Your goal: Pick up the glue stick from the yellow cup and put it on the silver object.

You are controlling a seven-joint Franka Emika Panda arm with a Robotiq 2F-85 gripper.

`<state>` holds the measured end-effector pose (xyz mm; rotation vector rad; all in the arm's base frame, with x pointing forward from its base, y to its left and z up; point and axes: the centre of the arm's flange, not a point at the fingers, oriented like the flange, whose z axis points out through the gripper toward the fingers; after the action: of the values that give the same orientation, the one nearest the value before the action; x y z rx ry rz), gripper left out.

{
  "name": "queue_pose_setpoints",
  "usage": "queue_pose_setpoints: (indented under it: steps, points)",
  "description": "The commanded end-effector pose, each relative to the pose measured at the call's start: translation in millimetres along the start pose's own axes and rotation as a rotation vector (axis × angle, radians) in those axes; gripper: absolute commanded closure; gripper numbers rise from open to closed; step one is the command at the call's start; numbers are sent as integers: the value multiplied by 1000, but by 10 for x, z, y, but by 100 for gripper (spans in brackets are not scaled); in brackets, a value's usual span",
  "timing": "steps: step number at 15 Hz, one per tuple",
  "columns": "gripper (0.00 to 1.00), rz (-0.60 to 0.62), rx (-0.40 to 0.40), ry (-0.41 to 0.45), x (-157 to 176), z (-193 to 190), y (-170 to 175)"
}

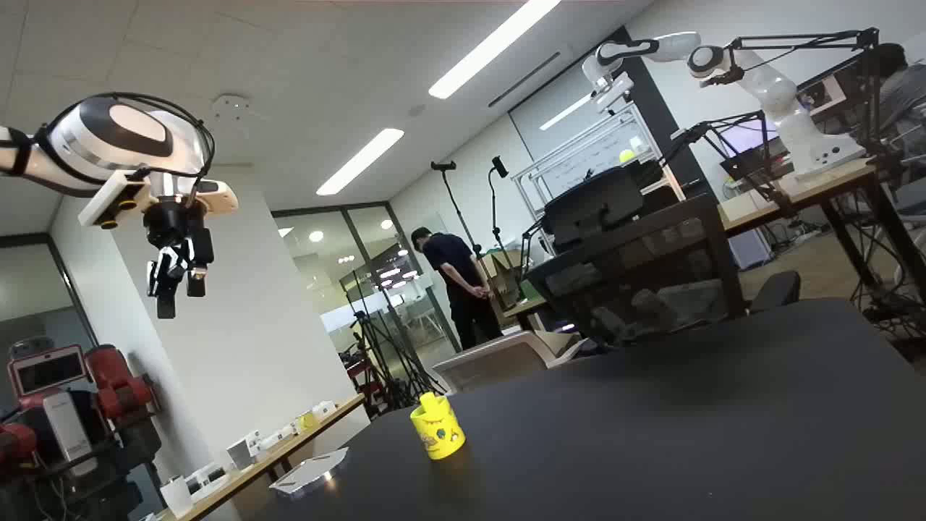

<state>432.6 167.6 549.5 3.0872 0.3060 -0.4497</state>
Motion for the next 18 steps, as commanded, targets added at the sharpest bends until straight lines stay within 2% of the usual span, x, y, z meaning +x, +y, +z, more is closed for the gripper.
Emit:
queue_pose_setpoints:
  steps: [1, 10, 15, 18]
  points:
    - [0, 0, 0, 0, 4, 2, 0]
    - [0, 0, 0, 1, 5, 0, 0]
    - [0, -60, -99, 55, 346, 38, 299]
    - [0, -107, -109, 92, 682, 74, 567]
